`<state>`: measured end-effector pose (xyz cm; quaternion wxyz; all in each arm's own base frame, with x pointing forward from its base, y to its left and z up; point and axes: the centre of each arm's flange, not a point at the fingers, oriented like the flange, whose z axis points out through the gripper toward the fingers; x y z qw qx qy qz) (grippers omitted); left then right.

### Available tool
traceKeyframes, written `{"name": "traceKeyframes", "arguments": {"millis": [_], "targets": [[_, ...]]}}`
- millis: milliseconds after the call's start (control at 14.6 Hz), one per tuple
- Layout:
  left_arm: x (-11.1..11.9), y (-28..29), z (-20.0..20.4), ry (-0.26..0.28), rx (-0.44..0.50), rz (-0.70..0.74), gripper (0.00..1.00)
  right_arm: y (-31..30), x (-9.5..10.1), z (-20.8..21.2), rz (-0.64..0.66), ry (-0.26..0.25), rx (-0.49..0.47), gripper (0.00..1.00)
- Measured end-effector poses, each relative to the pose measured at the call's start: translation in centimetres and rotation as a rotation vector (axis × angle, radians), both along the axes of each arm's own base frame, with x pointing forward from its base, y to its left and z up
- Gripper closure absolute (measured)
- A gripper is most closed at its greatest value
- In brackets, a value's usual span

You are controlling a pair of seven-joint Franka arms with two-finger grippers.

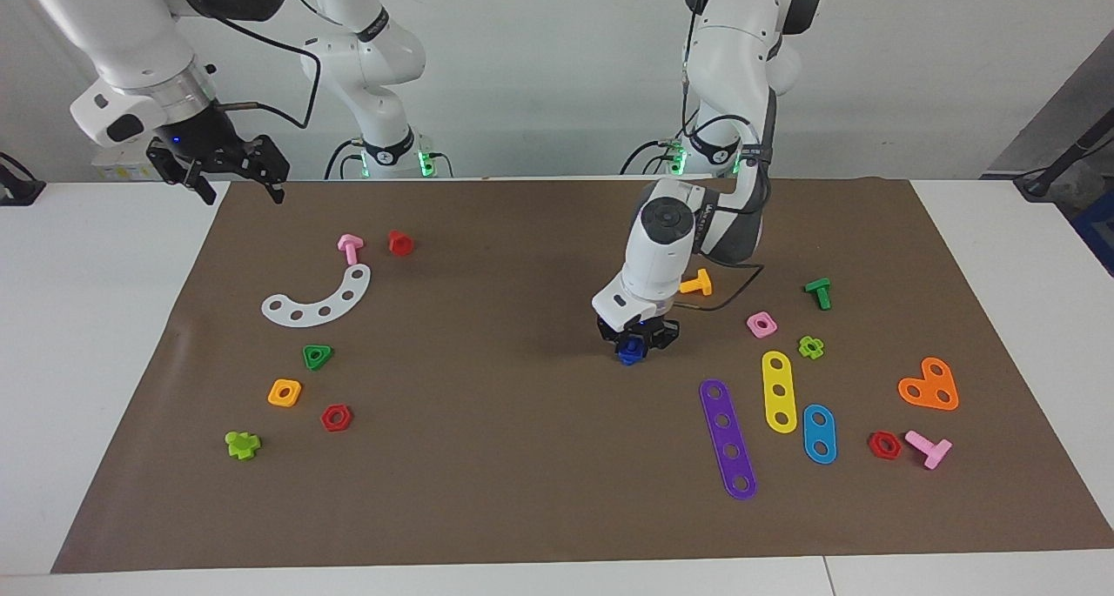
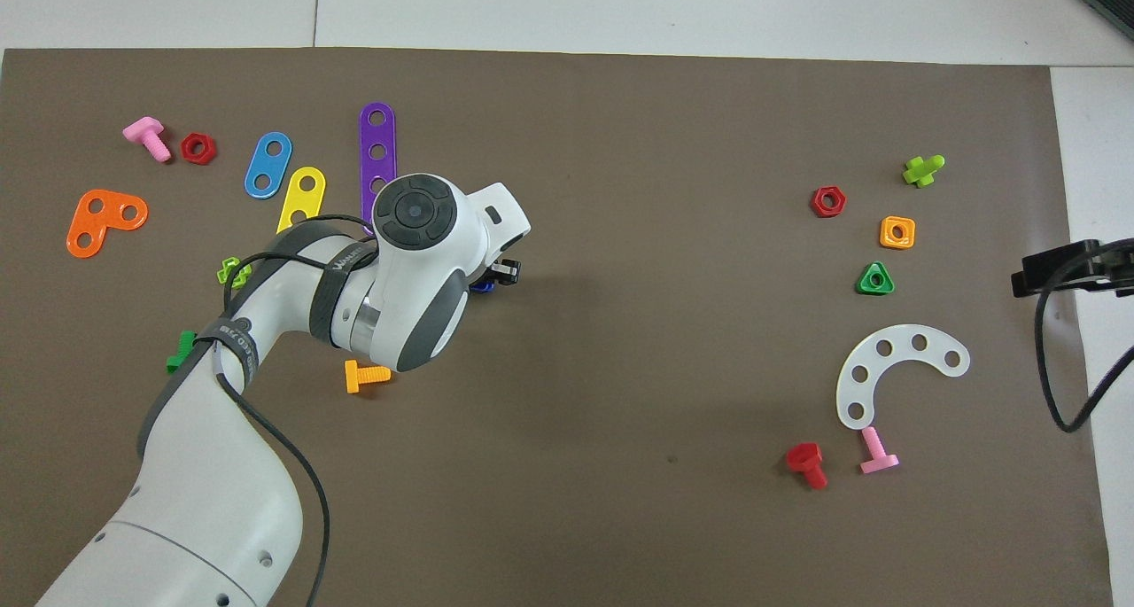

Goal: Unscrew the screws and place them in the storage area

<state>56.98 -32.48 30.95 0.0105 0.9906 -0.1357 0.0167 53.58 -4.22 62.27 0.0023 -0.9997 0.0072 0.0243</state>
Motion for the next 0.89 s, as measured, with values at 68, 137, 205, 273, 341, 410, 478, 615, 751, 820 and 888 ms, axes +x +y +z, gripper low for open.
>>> {"name": "traceKeyframes", "arguments": {"millis": [68, 137, 205, 273, 341, 410, 478, 615, 751, 820, 888], "targets": [[-0.1, 0.0, -0.1, 0.007, 0.004, 0.000, 0.52, 0.0, 0.0, 0.0, 0.000, 0.000, 0.000, 0.00], [-0.1, 0.0, 0.0, 0.009, 0.005, 0.000, 0.52, 0.0, 0.0, 0.0, 0.000, 0.000, 0.000, 0.00], [-0.1, 0.1, 0.0, 0.012, 0.007, 0.000, 0.52, 0.0, 0.0, 0.0, 0.000, 0.000, 0.000, 0.00], [0.0, 0.1, 0.1, 0.012, 0.007, 0.001, 0.52, 0.0, 0.0, 0.0, 0.000, 0.000, 0.000, 0.00], [0.1, 0.1, 0.3, 0.010, 0.006, 0.002, 0.52, 0.0, 0.0, 0.0, 0.000, 0.000, 0.000, 0.00], [0.4, 0.0, 0.7, 0.006, 0.004, 0.003, 0.52, 0.0, 0.0, 0.0, 0.000, 0.000, 0.000, 0.00], [0.7, -0.1, 1.4, 0.004, -0.002, 0.008, 0.52, 0.0, 0.0, 0.0, 0.000, 0.000, 0.000, 0.00], [1.5, -0.1, 3.3, 0.020, -0.022, 0.031, 0.52, 0.0, 0.0, 0.0, 0.000, 0.000, 0.000, 0.00], [2.1, 0.1, 4.9, 0.047, -0.021, 0.044, 0.52, 0.0, 0.0, 0.0, 0.000, 0.000, 0.000, 0.00], [2.4, 0.7, 5.6, 0.070, -0.010, 0.055, 0.52, 0.0, 0.0, 0.0, 0.000, 0.000, 0.000, 0.00], [3.1, 1.8, 6.1, 0.088, -0.003, 0.073, 0.52, 0.0, 0.0, 0.0, 0.000, 0.000, 0.000, 0.00]]}}
